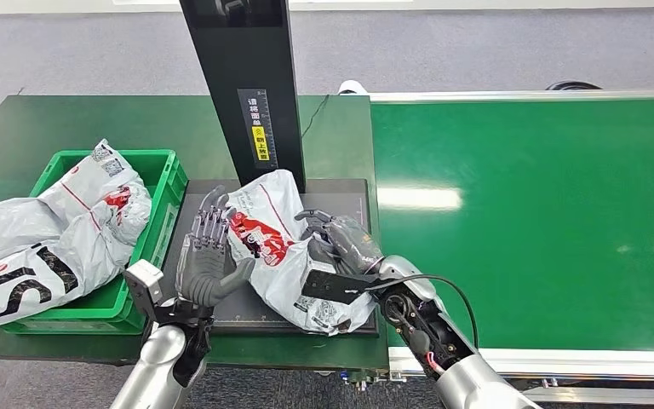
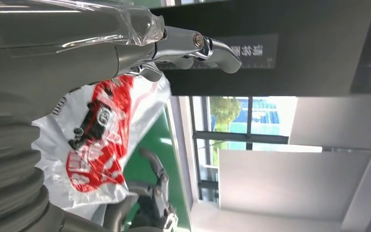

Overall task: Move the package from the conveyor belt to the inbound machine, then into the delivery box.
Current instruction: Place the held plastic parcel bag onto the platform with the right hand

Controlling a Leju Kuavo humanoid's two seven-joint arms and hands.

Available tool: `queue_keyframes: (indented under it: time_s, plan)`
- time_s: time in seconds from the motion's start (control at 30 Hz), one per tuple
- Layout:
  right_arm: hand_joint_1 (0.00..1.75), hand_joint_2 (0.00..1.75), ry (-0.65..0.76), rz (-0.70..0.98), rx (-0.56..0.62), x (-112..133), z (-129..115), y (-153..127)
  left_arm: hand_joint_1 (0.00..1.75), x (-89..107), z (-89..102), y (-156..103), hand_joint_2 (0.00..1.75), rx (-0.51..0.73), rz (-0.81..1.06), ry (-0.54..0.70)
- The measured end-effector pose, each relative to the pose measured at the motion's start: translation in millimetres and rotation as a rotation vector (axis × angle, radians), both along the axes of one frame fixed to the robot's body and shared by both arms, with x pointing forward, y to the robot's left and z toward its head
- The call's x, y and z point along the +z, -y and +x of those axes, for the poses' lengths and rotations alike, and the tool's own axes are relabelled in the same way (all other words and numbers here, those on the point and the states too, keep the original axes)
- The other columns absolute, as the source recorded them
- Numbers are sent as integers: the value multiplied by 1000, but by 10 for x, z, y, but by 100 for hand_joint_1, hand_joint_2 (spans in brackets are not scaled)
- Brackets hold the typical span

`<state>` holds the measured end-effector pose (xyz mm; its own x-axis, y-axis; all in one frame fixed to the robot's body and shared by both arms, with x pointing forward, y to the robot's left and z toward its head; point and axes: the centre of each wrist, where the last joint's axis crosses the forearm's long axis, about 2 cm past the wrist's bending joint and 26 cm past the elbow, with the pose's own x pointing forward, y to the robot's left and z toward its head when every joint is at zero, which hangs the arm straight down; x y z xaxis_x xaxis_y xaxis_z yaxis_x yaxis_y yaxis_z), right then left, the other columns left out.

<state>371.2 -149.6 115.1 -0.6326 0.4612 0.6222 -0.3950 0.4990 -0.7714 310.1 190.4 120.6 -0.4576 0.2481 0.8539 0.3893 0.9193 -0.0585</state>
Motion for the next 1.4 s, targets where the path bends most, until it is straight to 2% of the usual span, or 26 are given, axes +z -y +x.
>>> queue_keyframes:
  time_s: [0.03, 0.1, 0.13, 0.17, 0.73, 1.0, 1.07, 1.17, 1.27, 1.4]
  plan:
    - [128, 175, 4, 1, 5, 1, 12, -7, 0, 12, 8, 15, 175, -8, 0, 3]
    - [48, 175, 7, 0, 11, -4, 28, -19, 0, 29, 20, 50, 175, -22, 1, 8]
    - [18, 175, 9, -3, 11, -10, 31, -26, 0, 34, 23, 66, 175, -28, 2, 10]
    - [1, 175, 10, -6, 10, -16, 34, -31, 0, 37, 26, 78, 175, -34, 4, 11]
    - [0, 175, -66, 8, -20, -138, 10, -12, 0, 16, 35, 143, 175, -86, 34, 1]
    - [0, 175, -18, 248, -56, -151, -37, 98, 0, 20, 46, 136, 175, -68, 61, 8]
    - [0, 175, -5, 301, -73, -121, -50, 117, 0, 28, 61, 125, 175, -30, 115, 19]
    - [0, 175, 23, 412, -105, -46, -97, 168, 0, 42, 105, 87, 175, 91, 278, 68]
    - [0, 175, 46, 509, -141, 42, -172, 275, 0, 19, 150, 46, 175, 139, 377, 72]
    - [0, 175, -41, 644, -96, 83, -257, 387, 0, -46, 217, -34, 175, 202, 607, 62]
